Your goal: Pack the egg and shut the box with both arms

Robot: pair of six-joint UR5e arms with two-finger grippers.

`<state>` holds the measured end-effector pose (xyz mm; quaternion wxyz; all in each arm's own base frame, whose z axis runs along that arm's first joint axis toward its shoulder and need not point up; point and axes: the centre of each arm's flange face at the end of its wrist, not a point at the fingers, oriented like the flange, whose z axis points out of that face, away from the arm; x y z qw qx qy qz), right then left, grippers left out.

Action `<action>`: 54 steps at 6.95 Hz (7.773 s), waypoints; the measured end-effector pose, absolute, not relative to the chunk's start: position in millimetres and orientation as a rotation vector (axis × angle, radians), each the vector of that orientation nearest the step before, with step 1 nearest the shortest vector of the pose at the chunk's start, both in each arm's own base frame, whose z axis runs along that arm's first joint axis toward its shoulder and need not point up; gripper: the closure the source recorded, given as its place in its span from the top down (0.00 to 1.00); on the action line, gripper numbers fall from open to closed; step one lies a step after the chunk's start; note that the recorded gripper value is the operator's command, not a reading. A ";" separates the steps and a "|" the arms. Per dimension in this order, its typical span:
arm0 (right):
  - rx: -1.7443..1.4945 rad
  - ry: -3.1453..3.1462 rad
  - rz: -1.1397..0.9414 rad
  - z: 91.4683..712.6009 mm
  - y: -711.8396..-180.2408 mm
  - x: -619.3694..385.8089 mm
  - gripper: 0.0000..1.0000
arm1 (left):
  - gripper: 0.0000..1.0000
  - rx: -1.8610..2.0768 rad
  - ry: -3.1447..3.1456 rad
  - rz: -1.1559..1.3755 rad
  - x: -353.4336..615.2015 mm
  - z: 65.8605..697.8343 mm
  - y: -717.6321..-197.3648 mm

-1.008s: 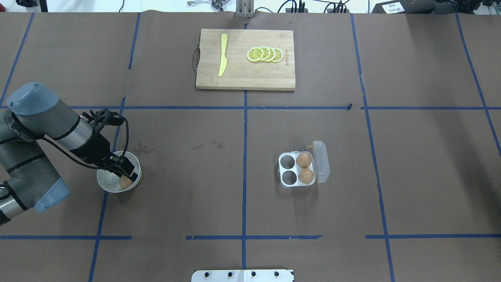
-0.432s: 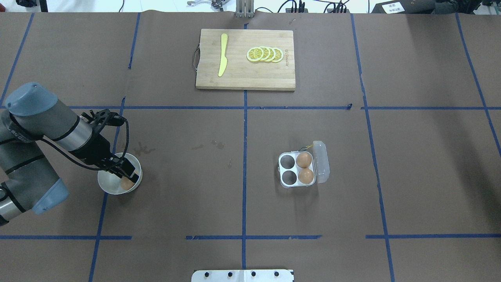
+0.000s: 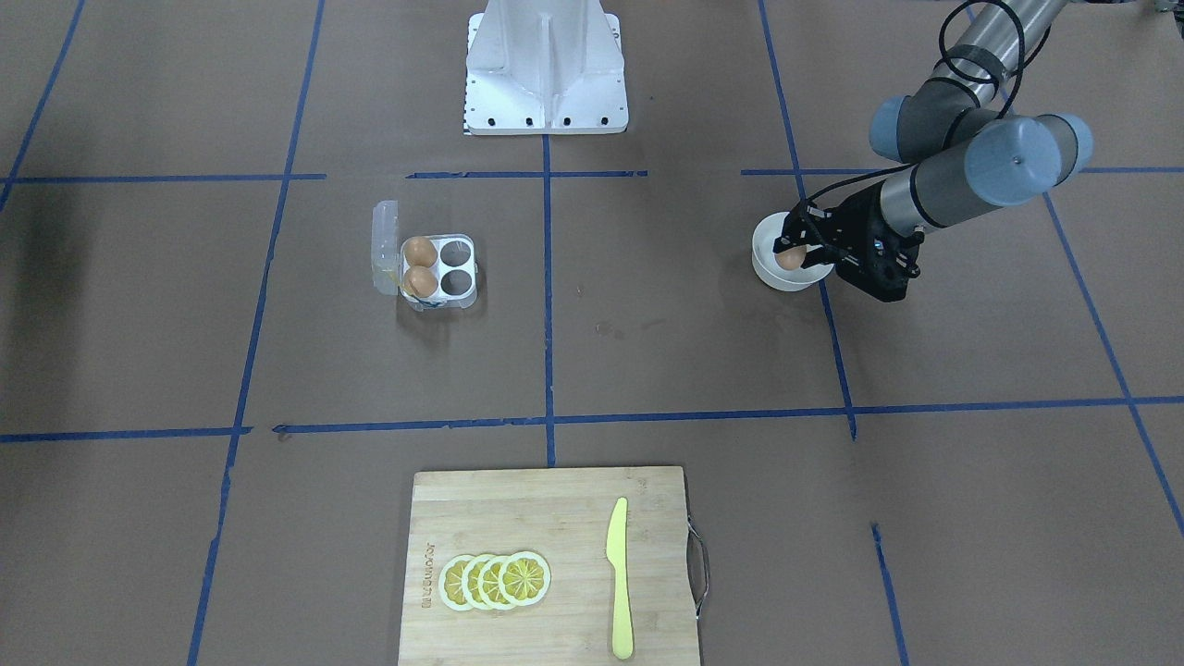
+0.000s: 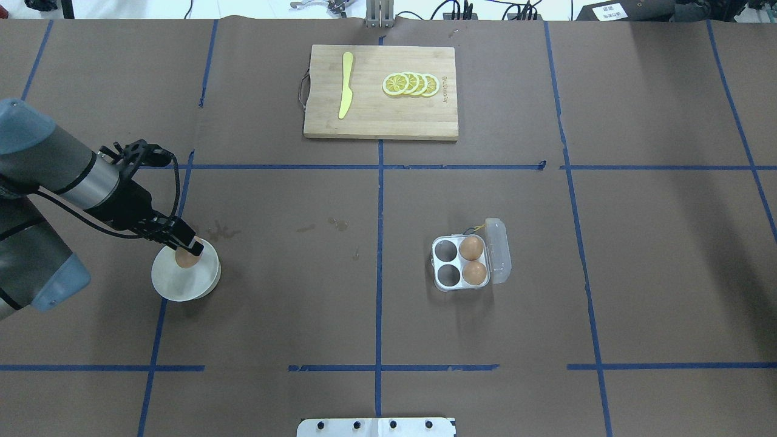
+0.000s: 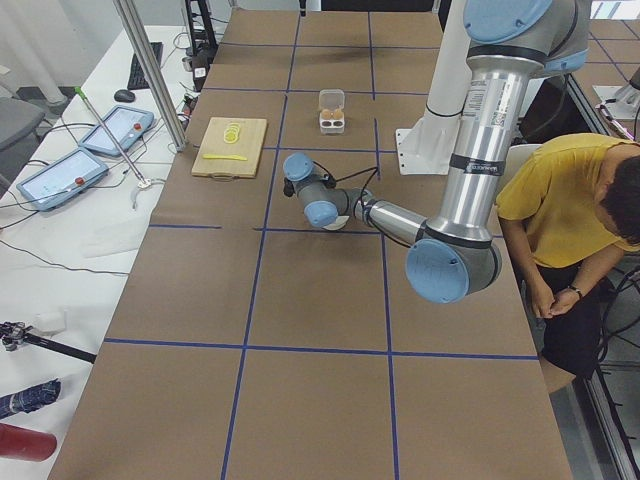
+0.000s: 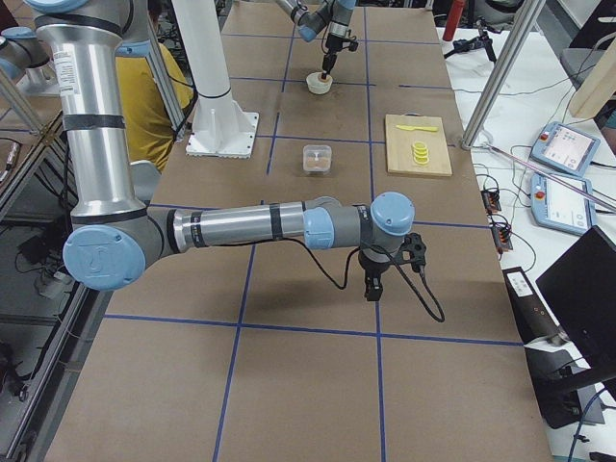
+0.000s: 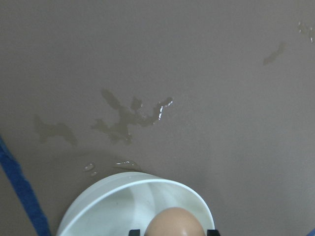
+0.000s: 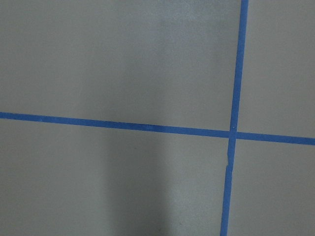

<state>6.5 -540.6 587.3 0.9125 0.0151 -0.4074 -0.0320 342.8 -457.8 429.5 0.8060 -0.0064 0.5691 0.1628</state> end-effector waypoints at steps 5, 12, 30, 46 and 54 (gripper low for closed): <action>0.074 -0.846 -0.085 583.7 -540.8 6.5 1.00 | 0.00 0.049 1.256 0.307 440.2 278.1 -482.3; 0.079 -0.872 -0.103 584.5 -537.5 -2.0 1.00 | 0.00 0.142 1.269 0.231 632.1 113.0 -430.7; 0.057 -0.969 -0.045 530.7 -532.7 -88.2 1.00 | 0.94 0.152 1.251 0.131 558.1 151.4 -430.7; 0.025 -1.248 0.217 304.2 -479.5 -278.4 0.03 | 0.95 0.383 0.992 0.266 232.9 403.5 -531.0; 0.120 -0.766 -0.124 568.2 -550.7 26.0 1.00 | 1.00 0.356 0.638 0.270 -40.6 602.4 -562.3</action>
